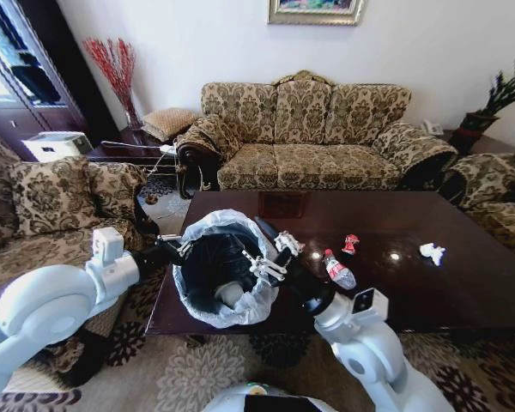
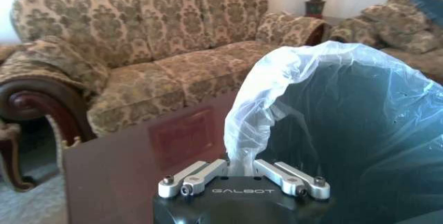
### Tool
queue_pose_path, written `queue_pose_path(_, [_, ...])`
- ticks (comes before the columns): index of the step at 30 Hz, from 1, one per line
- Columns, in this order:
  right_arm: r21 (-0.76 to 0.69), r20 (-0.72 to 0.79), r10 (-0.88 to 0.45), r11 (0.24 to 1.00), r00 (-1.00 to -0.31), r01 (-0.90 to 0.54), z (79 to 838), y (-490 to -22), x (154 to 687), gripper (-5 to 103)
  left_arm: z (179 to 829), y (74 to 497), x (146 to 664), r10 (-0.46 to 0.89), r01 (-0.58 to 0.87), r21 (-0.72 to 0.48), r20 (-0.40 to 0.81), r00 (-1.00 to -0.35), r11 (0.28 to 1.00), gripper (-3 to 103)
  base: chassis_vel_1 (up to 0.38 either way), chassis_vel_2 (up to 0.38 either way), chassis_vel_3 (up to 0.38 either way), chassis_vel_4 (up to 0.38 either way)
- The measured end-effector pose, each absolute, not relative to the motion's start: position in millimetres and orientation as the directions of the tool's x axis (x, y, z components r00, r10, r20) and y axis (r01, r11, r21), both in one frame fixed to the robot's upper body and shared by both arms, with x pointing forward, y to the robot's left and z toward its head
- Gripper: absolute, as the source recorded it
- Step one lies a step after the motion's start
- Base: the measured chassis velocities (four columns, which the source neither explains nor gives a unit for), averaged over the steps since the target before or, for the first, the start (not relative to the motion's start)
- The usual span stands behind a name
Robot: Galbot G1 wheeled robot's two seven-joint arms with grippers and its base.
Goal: Move to the front of the table and place the trash on the table into the trash bin.
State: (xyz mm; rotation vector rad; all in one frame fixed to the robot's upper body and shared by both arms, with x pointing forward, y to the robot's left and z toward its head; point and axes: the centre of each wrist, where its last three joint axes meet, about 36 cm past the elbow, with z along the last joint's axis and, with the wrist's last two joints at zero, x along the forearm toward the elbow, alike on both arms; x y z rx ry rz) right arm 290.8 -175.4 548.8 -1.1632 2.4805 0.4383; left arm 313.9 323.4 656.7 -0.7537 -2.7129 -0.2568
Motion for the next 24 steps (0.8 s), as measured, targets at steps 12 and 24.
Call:
queue_pose_path(12, [0.230, -0.091, -0.296, 0.923, -0.951, -0.309, 452, -229, 352, 100, 666, 360, 331, 0.367, 0.404, 0.110, 0.259, -0.894, 0.908, 2, 0.000, 0.000, 0.000, 0.000])
queue_pose_path(24, [0.181, 0.109, -0.172, 0.972, -0.979, -0.150, 354, -226, 443, 100, 660, 352, 325, 0.398, 0.433, 0.096, 0.257, -0.881, 0.896, 2, 0.000, 0.000, 0.000, 0.000])
